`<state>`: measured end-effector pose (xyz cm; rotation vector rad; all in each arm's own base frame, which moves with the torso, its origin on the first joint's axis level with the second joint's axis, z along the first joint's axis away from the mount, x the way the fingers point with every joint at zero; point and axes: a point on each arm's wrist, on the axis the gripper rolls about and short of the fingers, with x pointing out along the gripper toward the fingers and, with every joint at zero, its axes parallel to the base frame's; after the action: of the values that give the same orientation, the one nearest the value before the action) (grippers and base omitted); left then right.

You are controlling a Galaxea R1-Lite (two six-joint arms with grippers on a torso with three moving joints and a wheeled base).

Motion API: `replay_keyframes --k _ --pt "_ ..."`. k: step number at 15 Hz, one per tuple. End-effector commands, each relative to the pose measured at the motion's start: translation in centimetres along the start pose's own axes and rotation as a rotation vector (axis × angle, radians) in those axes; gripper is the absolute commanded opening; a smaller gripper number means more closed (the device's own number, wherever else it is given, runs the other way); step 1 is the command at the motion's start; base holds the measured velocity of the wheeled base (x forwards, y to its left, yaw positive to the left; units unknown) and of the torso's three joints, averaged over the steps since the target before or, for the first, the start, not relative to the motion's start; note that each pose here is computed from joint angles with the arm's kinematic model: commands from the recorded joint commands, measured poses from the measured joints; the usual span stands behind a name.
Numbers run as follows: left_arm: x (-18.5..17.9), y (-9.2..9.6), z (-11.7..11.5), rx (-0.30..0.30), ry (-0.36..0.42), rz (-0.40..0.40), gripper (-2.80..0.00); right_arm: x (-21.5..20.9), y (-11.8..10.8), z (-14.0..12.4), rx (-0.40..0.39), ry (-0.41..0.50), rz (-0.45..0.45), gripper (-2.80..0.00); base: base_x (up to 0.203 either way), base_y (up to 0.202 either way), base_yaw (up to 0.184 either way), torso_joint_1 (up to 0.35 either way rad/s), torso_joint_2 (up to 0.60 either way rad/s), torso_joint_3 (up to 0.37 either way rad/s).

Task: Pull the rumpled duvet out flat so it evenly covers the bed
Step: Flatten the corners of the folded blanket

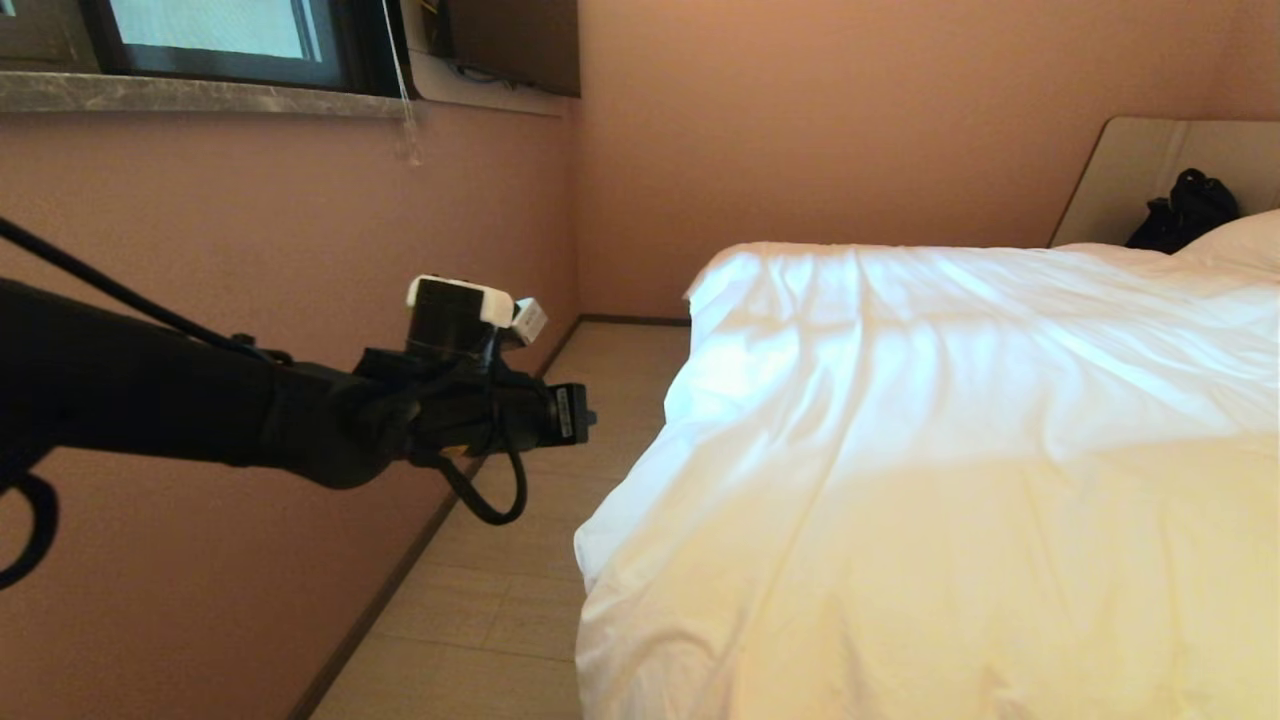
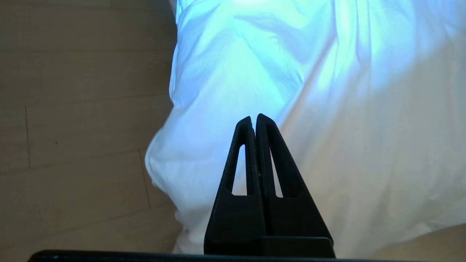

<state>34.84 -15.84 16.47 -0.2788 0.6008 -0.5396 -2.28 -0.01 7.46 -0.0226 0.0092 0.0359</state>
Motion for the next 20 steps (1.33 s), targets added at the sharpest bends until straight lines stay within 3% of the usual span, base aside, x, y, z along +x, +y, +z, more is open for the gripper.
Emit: replay_keyframes --k 1,5,8,9,10,17,20 --pt "4.1 1.3 -0.8 0.012 0.044 0.011 -2.80 0.0 0.0 0.0 0.000 0.000 0.001 -2.80 0.000 0.000 0.000 0.000 0.00 0.000" --pt "8.1 1.2 -0.4 0.120 0.028 -0.018 -2.80 0.0 0.0 0.0 0.000 0.000 0.001 -2.80 0.000 0.000 0.000 0.000 0.00 0.000" --pt "9.1 0.9 0.6 0.149 0.005 -0.028 -2.80 0.0 0.0 0.0 0.001 0.000 0.001 -2.80 0.000 0.000 0.000 0.000 0.00 0.000" --pt "9.3 1.0 0.5 0.159 0.014 -0.026 -2.23 0.0 0.0 0.0 0.000 0.000 0.001 -2.80 0.000 0.000 0.000 0.000 0.00 0.000" --pt "9.7 1.0 0.6 0.169 0.012 -0.027 0.00 0.0 0.0 0.0 0.000 0.000 0.001 -2.80 0.000 0.000 0.000 0.000 0.00 0.000" --pt "10.7 -0.7 0.6 0.206 0.019 -0.147 0.00 0.0 0.0 0.0 0.000 0.000 0.001 -2.80 0.000 0.000 0.000 0.000 0.00 0.000" --pt "11.6 -1.4 -0.6 0.304 0.053 -0.201 0.00 0.0 0.0 0.0 0.000 0.000 0.001 -2.80 0.000 0.000 0.000 0.000 0.00 0.000"
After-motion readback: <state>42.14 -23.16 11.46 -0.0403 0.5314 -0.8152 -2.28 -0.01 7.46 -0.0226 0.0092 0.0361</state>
